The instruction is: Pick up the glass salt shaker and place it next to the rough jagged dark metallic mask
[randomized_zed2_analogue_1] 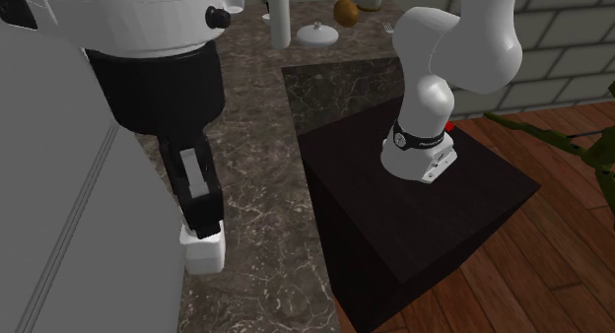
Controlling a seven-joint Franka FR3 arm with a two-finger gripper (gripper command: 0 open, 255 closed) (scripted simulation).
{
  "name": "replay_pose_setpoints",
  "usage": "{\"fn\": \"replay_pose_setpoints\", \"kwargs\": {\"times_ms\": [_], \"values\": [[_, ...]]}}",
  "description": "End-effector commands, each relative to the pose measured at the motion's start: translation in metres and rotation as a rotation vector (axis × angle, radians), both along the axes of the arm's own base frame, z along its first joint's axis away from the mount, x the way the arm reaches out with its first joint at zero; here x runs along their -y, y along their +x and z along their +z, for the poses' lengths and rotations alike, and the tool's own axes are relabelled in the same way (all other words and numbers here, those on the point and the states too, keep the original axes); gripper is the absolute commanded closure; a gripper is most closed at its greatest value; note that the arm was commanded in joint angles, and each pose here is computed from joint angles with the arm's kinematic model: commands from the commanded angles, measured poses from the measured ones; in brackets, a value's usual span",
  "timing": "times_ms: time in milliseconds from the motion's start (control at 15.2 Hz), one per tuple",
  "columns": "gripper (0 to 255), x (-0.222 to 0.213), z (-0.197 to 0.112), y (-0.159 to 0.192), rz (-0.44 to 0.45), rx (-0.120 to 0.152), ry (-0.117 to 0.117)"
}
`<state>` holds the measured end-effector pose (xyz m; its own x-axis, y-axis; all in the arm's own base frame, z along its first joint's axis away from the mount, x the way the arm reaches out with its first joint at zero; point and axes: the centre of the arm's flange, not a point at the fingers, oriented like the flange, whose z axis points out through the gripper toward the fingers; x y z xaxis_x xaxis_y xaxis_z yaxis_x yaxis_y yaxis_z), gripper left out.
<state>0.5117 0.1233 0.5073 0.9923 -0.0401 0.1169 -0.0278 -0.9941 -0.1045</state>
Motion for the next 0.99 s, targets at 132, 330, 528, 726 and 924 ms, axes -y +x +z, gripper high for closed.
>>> {"fn": "replay_pose_setpoints", "kwargs": {"times_ms": [132,330,528,726,924], "values": [[255,0.000,0.022,0.000,0.000,0.000,0.000],[255,0.000,0.038,0.000,0.000,0.000,0.000],[255,0.000,0.053,0.000,0.000,0.000,0.000],[255,0.000,0.069,0.000,0.000,0.000,0.000],[255,0.026,0.071,-0.005,0.000,0.000,0.000]]}}
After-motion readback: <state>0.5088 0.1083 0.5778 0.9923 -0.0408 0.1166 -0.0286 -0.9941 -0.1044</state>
